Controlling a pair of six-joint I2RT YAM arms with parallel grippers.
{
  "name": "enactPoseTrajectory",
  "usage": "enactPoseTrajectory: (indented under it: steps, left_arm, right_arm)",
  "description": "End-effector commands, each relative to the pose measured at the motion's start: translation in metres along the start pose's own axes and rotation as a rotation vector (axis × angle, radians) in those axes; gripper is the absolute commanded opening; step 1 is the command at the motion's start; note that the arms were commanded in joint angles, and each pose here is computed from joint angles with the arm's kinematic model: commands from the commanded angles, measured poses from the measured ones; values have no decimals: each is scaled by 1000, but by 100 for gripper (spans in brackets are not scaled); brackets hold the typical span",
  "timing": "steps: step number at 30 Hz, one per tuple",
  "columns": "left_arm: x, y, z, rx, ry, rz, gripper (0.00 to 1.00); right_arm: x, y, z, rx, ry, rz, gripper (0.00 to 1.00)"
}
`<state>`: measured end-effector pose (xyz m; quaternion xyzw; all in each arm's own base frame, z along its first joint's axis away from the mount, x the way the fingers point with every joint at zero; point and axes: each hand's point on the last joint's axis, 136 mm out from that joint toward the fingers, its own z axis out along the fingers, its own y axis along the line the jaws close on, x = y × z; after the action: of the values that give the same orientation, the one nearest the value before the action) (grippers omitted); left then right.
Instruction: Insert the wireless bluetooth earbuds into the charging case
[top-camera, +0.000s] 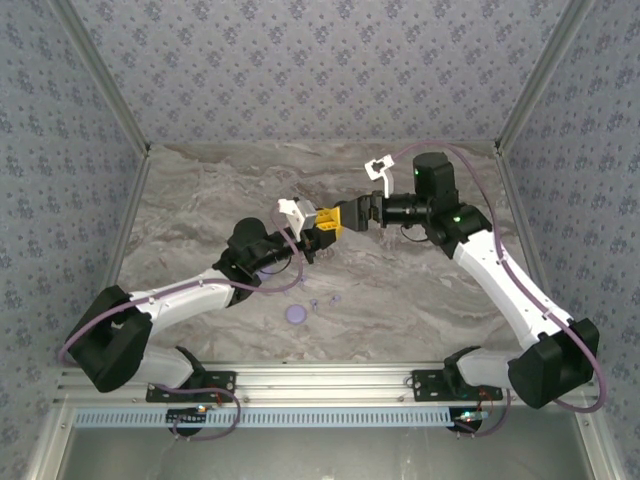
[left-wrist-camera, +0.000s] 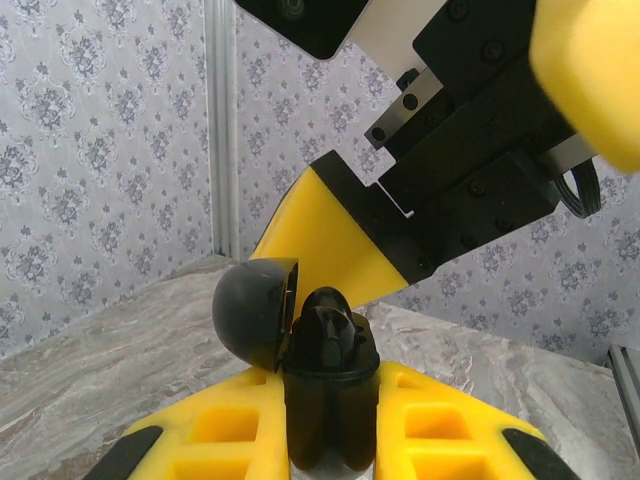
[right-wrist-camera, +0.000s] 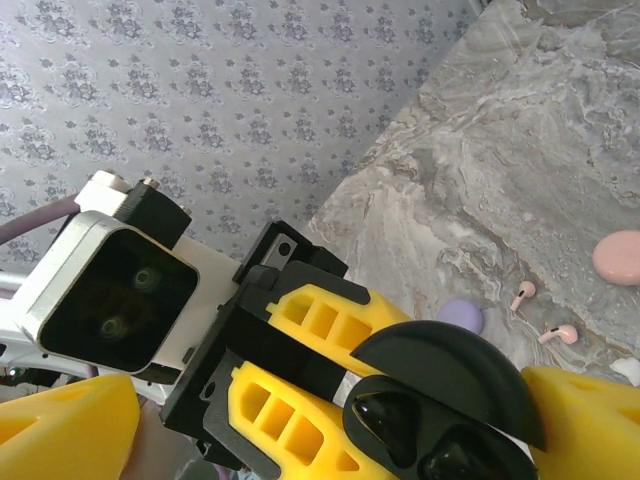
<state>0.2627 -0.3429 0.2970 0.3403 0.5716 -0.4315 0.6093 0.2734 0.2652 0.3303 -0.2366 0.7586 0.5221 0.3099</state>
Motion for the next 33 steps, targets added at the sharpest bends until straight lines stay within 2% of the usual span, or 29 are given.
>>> enactPoseTrajectory:
  steps: [1, 10, 22, 25, 30, 33]
  left_arm:
    - [-31, -10, 2, 38, -77, 19, 0]
    - [-28, -7, 2, 23, -67, 18, 0]
    - [-27, -3, 3, 2, -58, 18, 0]
    - [-25, -2, 3, -4, -50, 11, 0]
    - [-14, 14, 8, -60, -7, -57, 0]
    - [-2, 31, 13, -82, 24, -144, 0]
  right_arm:
    - [-13, 30, -9, -69, -32, -90, 98]
    - [-9, 34, -18, -37, -50, -145, 97]
    - [5, 13, -17, 39, -22, -122, 98]
    - [1, -5, -25, 165, -44, -118, 99]
    - [-9, -63, -74, 615, -142, -149, 100]
    - [-4, -84, -98, 711, -218, -138, 100]
